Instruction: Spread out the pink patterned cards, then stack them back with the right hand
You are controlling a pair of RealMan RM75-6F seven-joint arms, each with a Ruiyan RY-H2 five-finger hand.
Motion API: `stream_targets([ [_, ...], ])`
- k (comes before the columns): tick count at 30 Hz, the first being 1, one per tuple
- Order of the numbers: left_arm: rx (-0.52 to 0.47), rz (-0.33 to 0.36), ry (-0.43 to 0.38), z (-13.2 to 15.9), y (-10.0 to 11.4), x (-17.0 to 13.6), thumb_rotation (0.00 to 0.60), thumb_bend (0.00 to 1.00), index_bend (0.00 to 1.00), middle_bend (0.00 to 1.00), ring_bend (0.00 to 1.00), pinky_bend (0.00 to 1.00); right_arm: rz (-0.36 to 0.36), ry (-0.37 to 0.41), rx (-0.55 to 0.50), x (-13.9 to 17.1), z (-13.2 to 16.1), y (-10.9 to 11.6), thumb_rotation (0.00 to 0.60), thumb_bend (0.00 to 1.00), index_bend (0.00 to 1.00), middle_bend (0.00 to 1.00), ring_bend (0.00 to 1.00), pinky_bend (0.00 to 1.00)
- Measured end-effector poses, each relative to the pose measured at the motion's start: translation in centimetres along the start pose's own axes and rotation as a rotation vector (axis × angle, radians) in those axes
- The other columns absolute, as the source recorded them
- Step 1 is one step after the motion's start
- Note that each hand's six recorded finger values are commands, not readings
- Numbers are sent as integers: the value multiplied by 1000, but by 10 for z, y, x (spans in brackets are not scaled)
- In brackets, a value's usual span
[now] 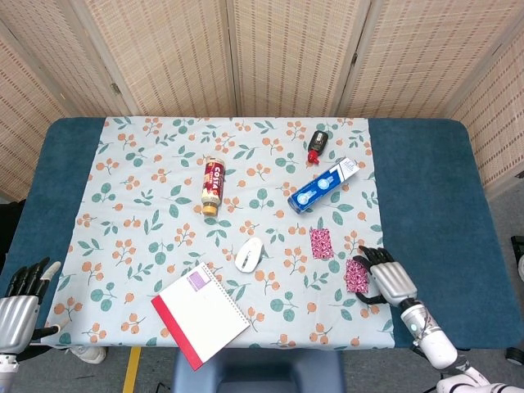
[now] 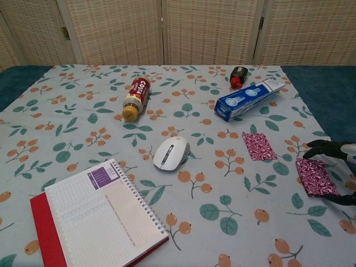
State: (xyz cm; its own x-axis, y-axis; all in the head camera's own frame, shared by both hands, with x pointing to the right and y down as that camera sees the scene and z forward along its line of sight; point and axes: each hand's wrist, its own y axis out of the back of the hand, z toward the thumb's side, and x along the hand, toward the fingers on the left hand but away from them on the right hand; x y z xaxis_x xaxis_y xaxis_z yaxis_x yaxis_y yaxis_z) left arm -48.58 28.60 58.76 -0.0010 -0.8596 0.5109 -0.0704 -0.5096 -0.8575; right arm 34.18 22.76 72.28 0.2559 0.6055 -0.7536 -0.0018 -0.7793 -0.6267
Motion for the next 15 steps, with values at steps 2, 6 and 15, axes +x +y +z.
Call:
stream_targets([
  [2,-1,-1,2,0,0,0,600,178,101,32,73,0,3,-1,3,0,-1,0,424,337,307,56,0,0],
  [6,-1,-1,-1,0,-1,0,600,178,101,32,73,0,3,5,9,-1,0,0,423,337,283,56,0,0],
  [15,-1,-1,6,-2,0,0,600,178,101,32,73,0,1,0,18,-2,-3,3,425,336,209,56,0,0],
])
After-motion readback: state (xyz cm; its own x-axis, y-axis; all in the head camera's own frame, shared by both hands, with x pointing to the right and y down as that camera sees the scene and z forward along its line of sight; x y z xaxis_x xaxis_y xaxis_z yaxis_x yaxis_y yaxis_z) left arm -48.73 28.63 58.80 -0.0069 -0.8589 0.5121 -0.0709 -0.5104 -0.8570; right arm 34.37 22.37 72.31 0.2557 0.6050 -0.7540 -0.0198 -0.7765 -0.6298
